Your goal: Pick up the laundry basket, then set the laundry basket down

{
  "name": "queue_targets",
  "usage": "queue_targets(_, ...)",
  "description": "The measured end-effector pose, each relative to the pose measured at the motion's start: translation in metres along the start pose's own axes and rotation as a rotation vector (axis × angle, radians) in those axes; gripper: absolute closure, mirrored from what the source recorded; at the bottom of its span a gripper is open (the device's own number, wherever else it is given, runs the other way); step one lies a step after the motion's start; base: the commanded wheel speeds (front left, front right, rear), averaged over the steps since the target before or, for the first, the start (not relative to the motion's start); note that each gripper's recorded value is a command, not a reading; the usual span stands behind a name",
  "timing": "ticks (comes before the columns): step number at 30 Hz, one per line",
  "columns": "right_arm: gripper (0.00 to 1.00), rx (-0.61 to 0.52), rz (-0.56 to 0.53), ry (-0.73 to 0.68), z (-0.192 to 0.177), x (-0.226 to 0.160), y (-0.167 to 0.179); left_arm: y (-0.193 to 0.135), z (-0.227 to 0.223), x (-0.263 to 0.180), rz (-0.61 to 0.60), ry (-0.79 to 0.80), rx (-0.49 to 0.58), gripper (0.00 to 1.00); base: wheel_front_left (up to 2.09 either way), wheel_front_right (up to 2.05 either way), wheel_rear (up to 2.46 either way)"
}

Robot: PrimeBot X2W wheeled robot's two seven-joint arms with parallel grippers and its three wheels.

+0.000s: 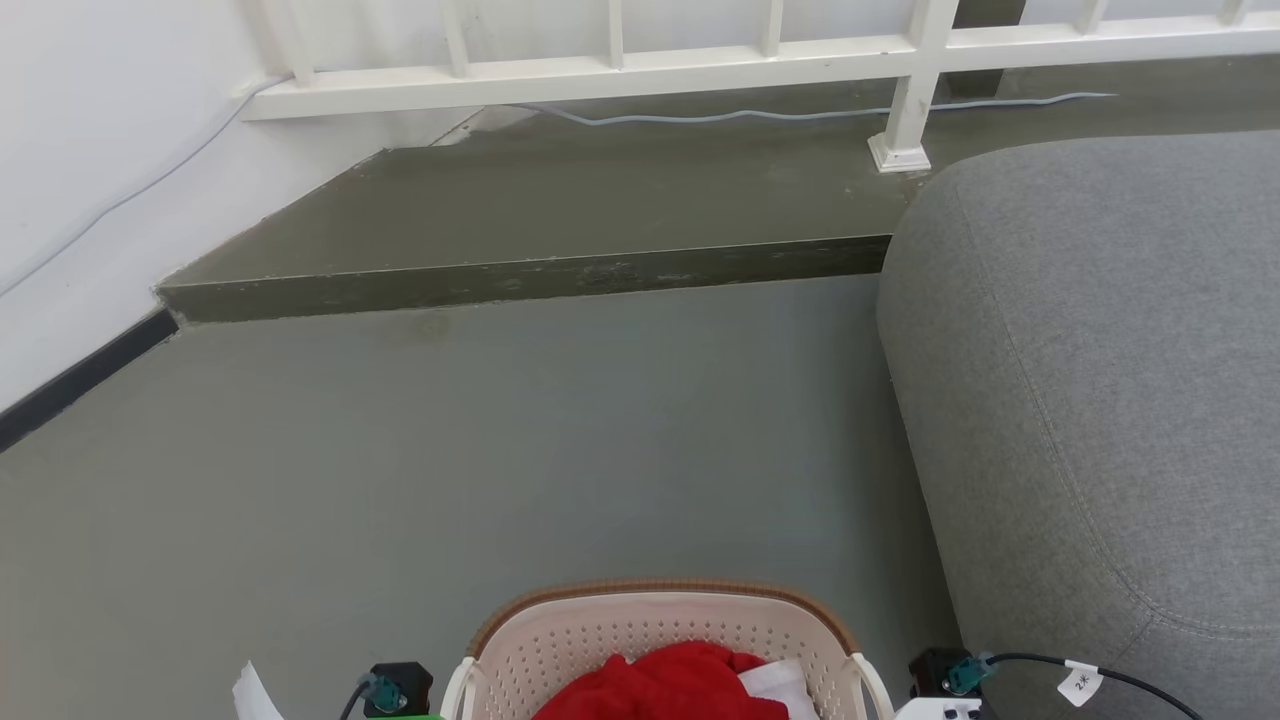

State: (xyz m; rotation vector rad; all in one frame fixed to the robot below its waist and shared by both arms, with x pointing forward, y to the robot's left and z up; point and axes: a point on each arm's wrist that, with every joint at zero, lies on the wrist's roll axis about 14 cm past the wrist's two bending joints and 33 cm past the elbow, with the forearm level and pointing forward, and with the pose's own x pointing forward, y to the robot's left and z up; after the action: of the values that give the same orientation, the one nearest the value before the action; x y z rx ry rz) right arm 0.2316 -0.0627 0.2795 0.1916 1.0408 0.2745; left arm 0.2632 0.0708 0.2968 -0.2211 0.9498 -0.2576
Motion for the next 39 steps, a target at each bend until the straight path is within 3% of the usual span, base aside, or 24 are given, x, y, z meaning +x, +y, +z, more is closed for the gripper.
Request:
queue_targets(13, 1.00, -0.003, -0.002, -0.007, 0.018, 0.008, -0.001, 0.003, 0.001, 0.006, 0.014, 0.016, -0.011, 1.00, 0.00, 0.00, 0.00)
queue_targets(24, 1.00, -0.074, -0.025, -0.128, 0.106, 0.031, -0.008, 0.007, 0.078, 0.035, 0.014, -0.097, -0.009, 1.00, 0.00, 0.00, 0.00)
queue_targets(39, 1.00, -0.100, -0.022, -0.221, 0.188, 0.067, -0.012, 0.021, 0.139, 0.078, 0.030, -0.153, 0.006, 1.00, 0.00, 0.00, 0.00)
